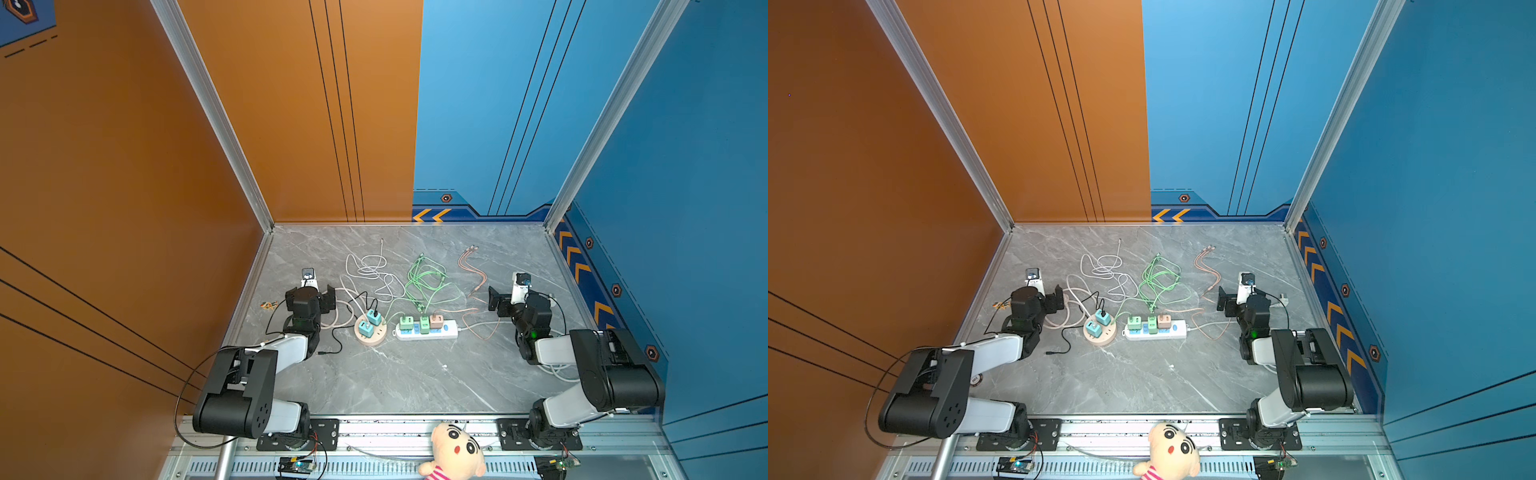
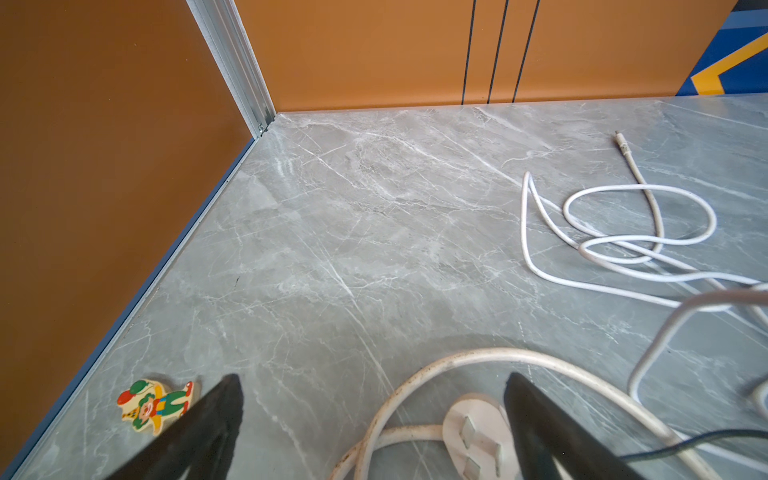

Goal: Insert the plug

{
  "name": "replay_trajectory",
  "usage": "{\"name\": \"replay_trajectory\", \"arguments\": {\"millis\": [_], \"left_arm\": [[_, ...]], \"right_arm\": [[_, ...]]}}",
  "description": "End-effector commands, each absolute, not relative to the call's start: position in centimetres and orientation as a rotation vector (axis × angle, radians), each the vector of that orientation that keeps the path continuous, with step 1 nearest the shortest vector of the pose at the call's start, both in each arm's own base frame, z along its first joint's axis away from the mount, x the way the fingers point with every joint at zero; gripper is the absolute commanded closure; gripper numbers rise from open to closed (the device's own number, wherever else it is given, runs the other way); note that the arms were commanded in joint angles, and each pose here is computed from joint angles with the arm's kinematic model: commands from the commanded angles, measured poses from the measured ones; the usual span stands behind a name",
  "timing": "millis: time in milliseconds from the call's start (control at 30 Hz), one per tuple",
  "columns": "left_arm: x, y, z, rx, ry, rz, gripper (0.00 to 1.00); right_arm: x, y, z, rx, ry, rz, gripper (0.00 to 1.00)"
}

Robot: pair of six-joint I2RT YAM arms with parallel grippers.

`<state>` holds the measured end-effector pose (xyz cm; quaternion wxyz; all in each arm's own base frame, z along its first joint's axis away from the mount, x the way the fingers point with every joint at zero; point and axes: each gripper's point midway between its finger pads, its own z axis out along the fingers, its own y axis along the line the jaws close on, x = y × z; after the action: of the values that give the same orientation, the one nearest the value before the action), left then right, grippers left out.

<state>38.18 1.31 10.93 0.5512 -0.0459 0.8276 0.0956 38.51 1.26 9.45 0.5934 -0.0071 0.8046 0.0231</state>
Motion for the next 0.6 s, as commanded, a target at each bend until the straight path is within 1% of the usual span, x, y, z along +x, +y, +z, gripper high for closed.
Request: {"name": "replay_trajectory", "arguments": {"millis": [0,167,333,567], "left_arm": [[38.6,1.2,11.5,-0.082,1.929,0.256,0.02],[38.8,1.1,10.6,-0.065,1.856,0.256,0.02],[39.1,1.3,9.5,-0.067,1.863,0.222,0.02],[38.9,3.2,9.4,-0.186,1.876,0.259,0.02]], "right_arm": [[38.9,0.6,9.5,0.001,1.871,0.016,0.00],[38.9,0.6,9.6,0.001,1.871,0.019,0.00],[38.9,0.5,9.5,0.002,1.873,0.018,0.00],[39.4,0.0,9.4,0.036,1.897,0.043,0.00]]}}
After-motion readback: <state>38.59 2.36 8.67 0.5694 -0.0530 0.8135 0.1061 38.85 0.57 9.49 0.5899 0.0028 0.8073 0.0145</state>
